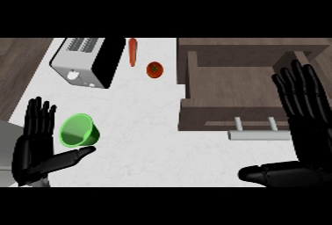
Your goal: Pick up the cup, place it into the drawer and close the drawer
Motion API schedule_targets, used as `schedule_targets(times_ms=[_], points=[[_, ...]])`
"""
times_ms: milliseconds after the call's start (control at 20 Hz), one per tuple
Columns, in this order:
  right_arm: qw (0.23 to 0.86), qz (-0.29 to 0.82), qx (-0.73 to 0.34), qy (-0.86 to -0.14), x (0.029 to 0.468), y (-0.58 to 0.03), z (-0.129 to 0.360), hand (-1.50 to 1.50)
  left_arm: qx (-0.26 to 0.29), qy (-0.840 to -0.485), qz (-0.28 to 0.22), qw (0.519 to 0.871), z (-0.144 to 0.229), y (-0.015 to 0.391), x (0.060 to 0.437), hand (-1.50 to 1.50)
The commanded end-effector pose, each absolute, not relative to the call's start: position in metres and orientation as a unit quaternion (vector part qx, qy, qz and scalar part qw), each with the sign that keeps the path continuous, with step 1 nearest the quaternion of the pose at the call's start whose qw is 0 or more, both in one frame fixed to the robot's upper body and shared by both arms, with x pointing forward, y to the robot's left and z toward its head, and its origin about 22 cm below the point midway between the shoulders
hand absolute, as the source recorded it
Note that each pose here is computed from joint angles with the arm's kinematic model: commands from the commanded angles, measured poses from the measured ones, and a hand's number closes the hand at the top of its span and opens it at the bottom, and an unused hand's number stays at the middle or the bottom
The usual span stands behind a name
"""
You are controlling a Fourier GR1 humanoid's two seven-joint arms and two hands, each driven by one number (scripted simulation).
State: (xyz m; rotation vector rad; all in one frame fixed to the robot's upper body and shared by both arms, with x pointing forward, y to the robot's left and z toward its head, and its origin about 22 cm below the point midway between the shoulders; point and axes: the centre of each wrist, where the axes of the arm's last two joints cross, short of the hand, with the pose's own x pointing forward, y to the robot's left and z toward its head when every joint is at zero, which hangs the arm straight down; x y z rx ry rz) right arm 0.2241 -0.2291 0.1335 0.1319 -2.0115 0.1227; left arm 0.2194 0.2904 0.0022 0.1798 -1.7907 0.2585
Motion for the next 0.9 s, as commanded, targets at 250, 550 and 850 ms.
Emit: schedule_targets(times_ms=[250, 550, 850], points=[[0.535, 0.051, 0.060, -0.841, 0.228, -0.251, 0.130, -1.50, 0.086, -0.762, 0.112, 0.632, -0.047, 0.306, 0.215, -1.50], [0.530, 0.060, 0.061, -0.844, 0.226, -0.251, 0.123, -1.50, 0.091, -0.751, 0.119, 0.643, -0.072, 0.315, 0.219, -1.50], [0.539, 0.055, 0.064, -0.838, 0.217, -0.242, 0.148, -1.50, 0.091, -0.753, 0.119, 0.641, -0.091, 0.308, 0.240, -1.50]])
